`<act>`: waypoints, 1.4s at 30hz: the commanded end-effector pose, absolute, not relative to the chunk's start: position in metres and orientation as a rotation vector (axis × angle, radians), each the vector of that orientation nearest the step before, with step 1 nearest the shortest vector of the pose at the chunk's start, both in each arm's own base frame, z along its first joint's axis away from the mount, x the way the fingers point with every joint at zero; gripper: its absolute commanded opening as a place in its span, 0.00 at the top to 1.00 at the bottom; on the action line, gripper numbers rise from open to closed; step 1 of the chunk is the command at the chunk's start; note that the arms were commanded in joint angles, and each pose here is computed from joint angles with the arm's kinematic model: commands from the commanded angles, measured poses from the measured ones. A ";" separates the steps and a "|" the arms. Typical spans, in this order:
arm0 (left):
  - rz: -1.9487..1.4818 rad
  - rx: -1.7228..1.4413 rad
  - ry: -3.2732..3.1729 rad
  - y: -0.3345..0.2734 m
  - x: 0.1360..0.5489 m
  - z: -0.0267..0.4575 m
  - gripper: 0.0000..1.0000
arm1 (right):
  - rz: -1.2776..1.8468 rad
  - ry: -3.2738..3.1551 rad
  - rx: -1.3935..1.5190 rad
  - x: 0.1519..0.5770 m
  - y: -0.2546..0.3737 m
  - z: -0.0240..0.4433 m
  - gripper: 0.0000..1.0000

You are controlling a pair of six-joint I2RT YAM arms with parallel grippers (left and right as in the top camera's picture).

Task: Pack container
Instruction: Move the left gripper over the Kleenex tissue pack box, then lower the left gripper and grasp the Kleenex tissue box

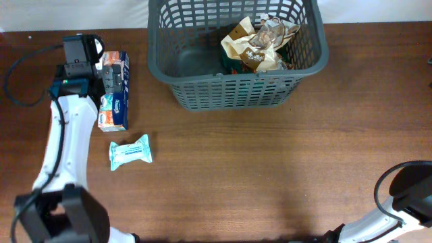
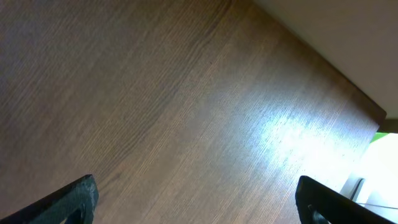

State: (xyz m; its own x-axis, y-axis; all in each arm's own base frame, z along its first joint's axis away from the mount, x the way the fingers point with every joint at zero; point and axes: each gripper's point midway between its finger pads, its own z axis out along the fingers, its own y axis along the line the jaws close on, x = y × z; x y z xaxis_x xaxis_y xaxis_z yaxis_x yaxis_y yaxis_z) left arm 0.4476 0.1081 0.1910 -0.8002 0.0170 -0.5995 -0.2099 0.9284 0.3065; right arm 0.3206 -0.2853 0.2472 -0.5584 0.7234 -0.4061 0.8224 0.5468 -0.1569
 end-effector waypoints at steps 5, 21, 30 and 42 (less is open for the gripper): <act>0.350 -0.338 2.542 0.123 0.449 0.146 0.01 | -0.481 2.472 1.292 0.319 -0.285 0.252 0.01; 0.181 -0.266 2.743 0.104 0.450 0.065 0.01 | -0.481 2.472 1.292 0.319 -0.285 0.252 0.01; 0.176 -0.286 2.808 0.102 0.439 0.051 0.01 | -0.481 2.473 1.292 0.319 -0.285 0.252 0.01; 0.171 -0.307 2.841 0.101 0.430 0.048 0.01 | -0.481 2.472 1.292 0.319 -0.285 0.252 0.01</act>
State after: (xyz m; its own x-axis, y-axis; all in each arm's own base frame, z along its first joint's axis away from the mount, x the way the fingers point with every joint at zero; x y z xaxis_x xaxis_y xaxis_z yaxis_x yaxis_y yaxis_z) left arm 0.4286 0.1006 0.0493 -0.9416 -0.1753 -0.2875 -0.2117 0.9721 0.1007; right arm 0.3206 -0.2853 0.2472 -0.5584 0.7234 -0.4061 0.8224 0.5468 -0.1569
